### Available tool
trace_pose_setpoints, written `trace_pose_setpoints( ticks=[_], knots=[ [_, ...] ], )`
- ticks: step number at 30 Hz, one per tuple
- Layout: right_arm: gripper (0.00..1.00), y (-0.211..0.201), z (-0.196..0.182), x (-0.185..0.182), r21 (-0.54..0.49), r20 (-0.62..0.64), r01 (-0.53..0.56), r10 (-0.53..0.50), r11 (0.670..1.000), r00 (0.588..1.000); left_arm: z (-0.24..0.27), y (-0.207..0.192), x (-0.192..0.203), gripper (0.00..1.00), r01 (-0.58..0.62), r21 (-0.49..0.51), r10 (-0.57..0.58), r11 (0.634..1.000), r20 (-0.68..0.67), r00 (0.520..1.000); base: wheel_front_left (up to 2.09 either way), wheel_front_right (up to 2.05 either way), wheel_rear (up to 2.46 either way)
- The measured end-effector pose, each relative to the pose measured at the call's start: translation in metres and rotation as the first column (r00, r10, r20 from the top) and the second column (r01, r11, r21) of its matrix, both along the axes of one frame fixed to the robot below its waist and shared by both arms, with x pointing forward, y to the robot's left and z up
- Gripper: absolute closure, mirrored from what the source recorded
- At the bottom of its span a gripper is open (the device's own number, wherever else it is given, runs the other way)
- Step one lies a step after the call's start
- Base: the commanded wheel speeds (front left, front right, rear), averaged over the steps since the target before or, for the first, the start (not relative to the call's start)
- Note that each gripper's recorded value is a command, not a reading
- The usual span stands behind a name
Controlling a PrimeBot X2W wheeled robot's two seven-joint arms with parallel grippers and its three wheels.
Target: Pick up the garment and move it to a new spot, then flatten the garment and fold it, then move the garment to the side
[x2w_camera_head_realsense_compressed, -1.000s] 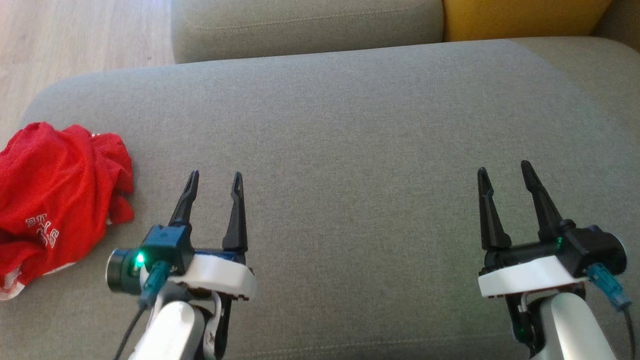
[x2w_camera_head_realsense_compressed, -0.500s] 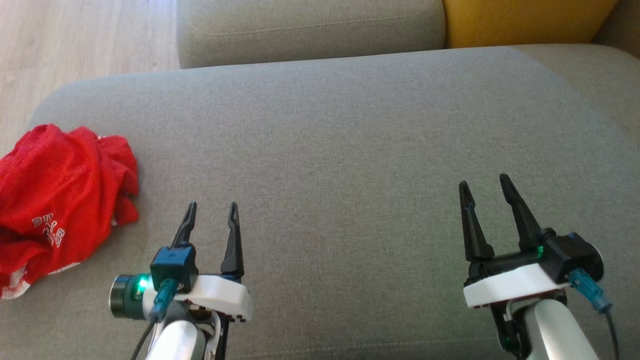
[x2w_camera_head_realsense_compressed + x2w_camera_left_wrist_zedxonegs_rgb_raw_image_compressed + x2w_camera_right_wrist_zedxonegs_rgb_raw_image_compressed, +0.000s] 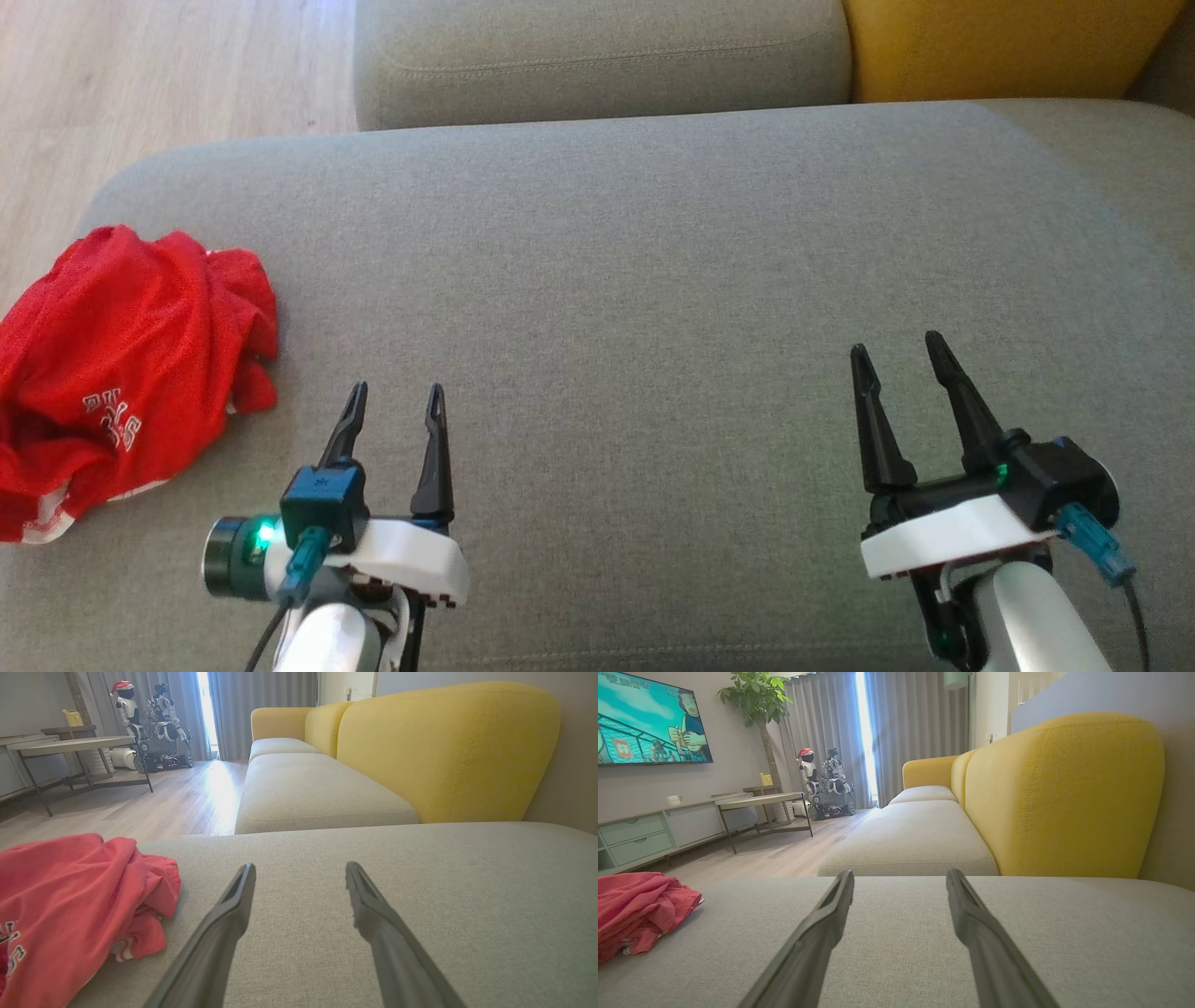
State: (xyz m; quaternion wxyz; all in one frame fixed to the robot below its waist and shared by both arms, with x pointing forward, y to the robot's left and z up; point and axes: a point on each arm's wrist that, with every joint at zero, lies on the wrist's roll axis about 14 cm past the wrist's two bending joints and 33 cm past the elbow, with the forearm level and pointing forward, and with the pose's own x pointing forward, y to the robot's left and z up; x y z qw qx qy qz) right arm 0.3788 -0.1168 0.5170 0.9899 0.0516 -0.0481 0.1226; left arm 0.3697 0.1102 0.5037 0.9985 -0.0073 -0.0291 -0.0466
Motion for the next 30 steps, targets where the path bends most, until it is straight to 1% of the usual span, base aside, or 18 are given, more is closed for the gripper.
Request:
trace_pose_setpoints(
  ticks=[20, 26, 30],
  knots=[
    [0.0, -0.002, -0.004, 0.001, 0.002, -0.012, 0.006, -0.006, 1.0, 1.0, -0.003, 0.002, 0.003, 0.0, -0.008, -0.002, 0.008, 1.0, -0.009, 1.0, 0.0, 0.0, 0.0],
    [0.0, 0.016, -0.007, 0.007, 0.003, -0.019, -0.046, 0.046, 0.999, 0.999, -0.002, 0.017, -0.001, 0.0, -0.058, -0.004, 0.058, 0.998, -0.006, 0.998, 0.0, 0.0, 0.0],
    [0.0, 0.041, -0.008, 0.011, 0.001, -0.019, -0.122, 0.122, 0.993, 0.992, 0.0, 0.038, -0.007, 0.0, -0.125, -0.003, 0.125, 0.992, -0.002, 0.992, 0.0, 0.0, 0.0]
  ],
)
